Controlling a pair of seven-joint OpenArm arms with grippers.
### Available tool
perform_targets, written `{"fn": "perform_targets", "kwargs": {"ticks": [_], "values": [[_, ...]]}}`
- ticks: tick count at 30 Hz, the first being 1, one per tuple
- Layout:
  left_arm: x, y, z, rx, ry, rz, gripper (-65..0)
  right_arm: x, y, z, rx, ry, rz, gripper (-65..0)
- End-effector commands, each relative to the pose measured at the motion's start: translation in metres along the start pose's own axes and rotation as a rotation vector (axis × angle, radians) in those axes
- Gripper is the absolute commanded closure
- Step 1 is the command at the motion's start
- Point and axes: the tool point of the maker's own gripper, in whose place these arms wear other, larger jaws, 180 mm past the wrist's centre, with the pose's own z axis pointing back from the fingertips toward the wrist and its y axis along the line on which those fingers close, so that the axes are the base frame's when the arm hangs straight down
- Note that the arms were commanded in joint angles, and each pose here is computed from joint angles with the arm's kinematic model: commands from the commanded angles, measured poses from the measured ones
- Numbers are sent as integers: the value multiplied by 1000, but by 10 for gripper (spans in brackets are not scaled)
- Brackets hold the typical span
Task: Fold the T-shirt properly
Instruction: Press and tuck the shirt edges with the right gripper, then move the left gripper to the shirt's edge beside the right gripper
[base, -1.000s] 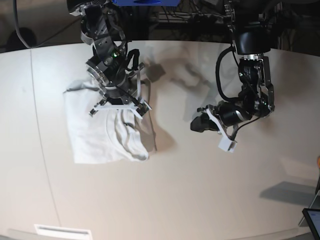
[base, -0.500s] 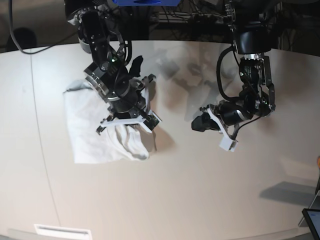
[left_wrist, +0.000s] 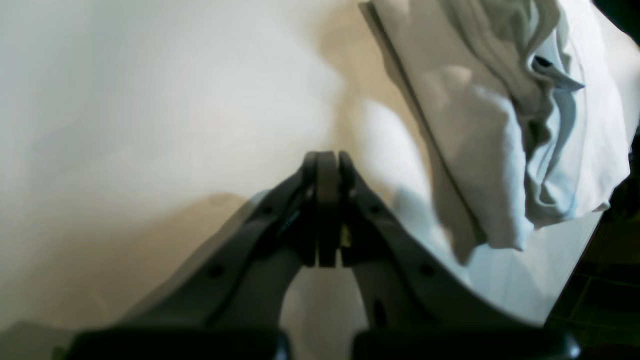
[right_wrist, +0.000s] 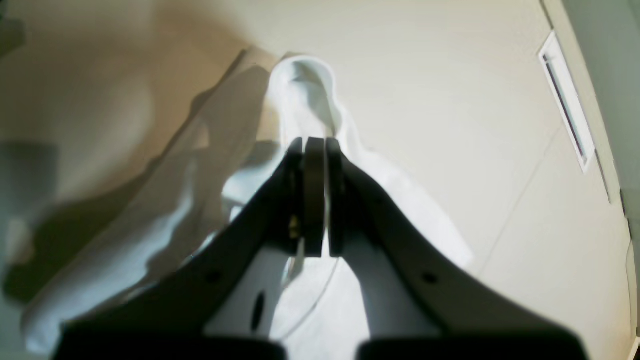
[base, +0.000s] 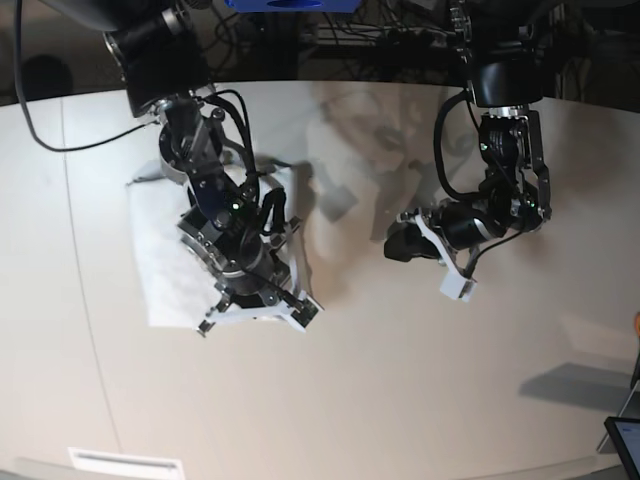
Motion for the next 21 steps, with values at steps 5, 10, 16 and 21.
{"fn": "perform_targets", "kwargs": {"ticks": [5,10,16,21], "values": [[19,-2,4,-10,-52,-21,0,3,8,-20,40,-17,2,-9],[19,-2,4,-10,-52,-21,0,-11,38,-42,126,19,-8,-9],[19,-2,4,-10,-52,-21,0,-23,53,-49,164,59,-5,-9],[18,-3,4,-12,-49,-23,0,5,24,-27,78,-15,1,-9]]}}
